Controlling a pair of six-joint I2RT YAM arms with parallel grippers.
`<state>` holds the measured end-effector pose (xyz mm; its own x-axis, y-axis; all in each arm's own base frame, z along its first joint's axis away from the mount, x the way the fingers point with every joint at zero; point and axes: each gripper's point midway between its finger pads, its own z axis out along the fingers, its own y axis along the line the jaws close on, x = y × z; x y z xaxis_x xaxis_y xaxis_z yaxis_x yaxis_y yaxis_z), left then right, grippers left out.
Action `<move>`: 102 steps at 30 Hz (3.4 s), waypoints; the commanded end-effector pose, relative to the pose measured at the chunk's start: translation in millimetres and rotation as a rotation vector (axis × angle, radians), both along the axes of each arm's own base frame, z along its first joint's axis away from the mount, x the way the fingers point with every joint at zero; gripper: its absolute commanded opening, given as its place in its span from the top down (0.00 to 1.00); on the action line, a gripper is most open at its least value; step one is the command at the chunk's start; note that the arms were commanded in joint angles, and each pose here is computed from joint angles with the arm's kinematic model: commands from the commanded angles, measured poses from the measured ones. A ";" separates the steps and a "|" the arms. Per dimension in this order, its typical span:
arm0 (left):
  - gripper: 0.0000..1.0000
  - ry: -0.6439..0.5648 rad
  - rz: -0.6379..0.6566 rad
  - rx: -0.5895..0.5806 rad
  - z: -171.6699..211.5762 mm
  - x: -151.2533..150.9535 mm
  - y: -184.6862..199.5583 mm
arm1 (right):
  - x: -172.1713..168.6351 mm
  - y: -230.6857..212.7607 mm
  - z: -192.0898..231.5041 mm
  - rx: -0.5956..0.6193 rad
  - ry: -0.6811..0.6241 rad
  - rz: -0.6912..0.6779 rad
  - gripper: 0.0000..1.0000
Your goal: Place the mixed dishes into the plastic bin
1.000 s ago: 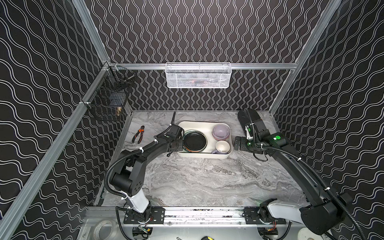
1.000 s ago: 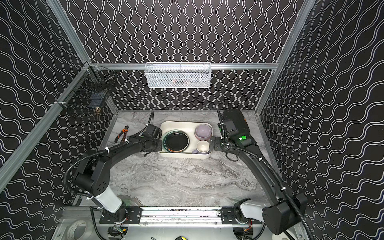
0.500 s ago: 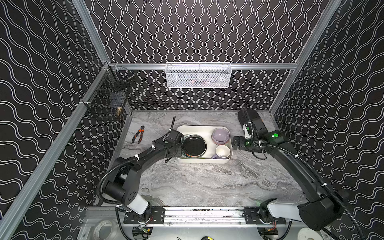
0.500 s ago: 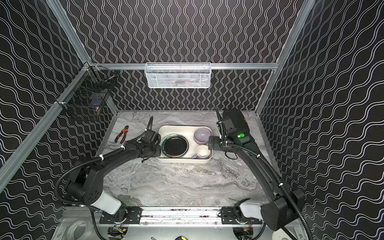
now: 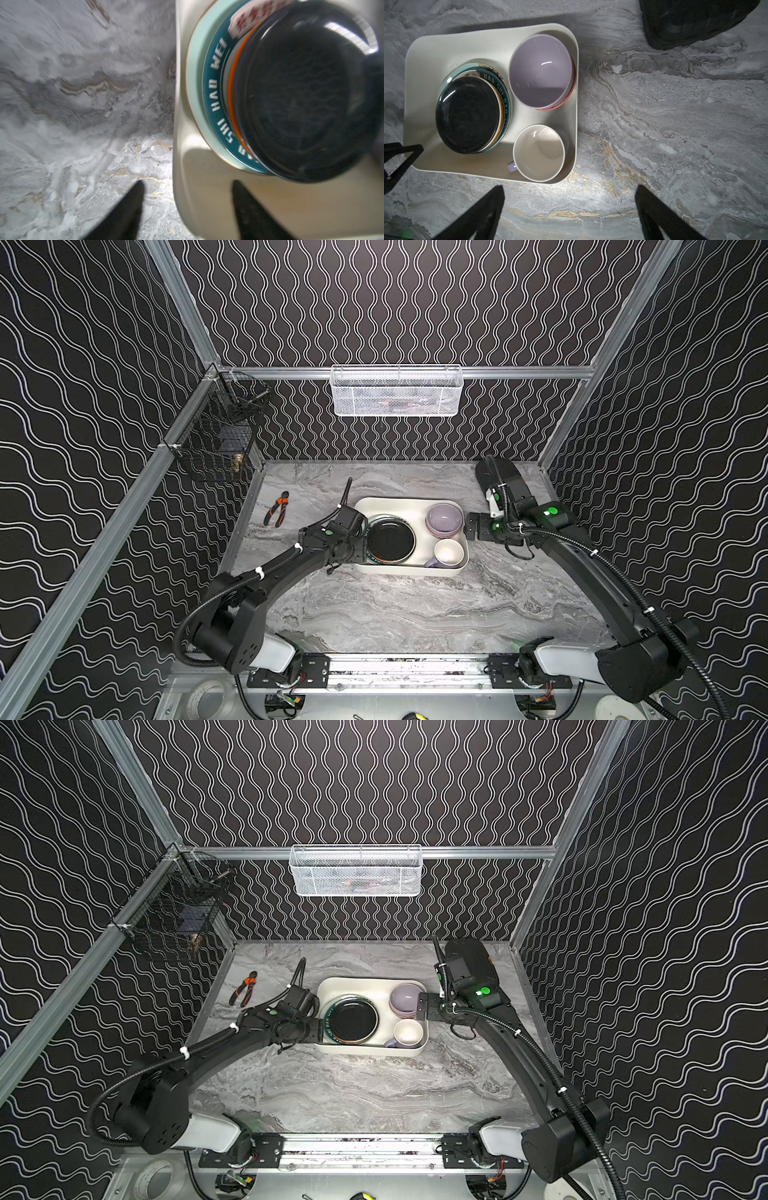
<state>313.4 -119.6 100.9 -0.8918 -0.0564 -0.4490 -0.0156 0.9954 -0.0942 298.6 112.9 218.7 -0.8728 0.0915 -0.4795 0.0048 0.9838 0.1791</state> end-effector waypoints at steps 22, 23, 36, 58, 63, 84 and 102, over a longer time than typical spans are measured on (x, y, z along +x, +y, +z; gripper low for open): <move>0.02 -0.879 0.208 0.255 61.9 46.8 129.5 | 36.8 -130.7 -23.5 -0.268 -0.667 -0.396 0.01; 0.01 -0.876 0.219 0.253 54.2 47.7 131.2 | 39.5 -136.3 -29.7 -0.267 -0.677 -0.420 0.01; 0.01 -0.839 0.223 0.229 1.3 73.6 142.8 | 87.2 -149.9 -86.3 -0.216 -0.798 -0.325 0.01; 0.01 -0.868 0.061 0.171 -9.0 72.1 118.1 | 83.7 -143.2 -103.1 -0.161 -0.851 -0.224 0.01; 0.01 -0.869 0.060 0.176 -8.6 71.1 116.3 | 82.2 -142.9 -104.0 -0.173 -0.843 -0.235 0.01; 0.01 -0.875 0.062 0.187 -7.3 70.9 114.9 | 82.7 -141.8 -104.9 -0.173 -0.834 -0.234 0.01; 0.01 -0.871 0.061 0.190 -8.3 71.4 114.7 | 83.4 -140.8 -101.9 -0.168 -0.870 -0.227 0.01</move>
<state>381.6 -5.1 80.2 -0.2745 0.0313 -0.9611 -0.0672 0.9964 0.0516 378.8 -28.1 101.7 -0.2295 0.0954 -0.9686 0.1410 0.9879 0.0638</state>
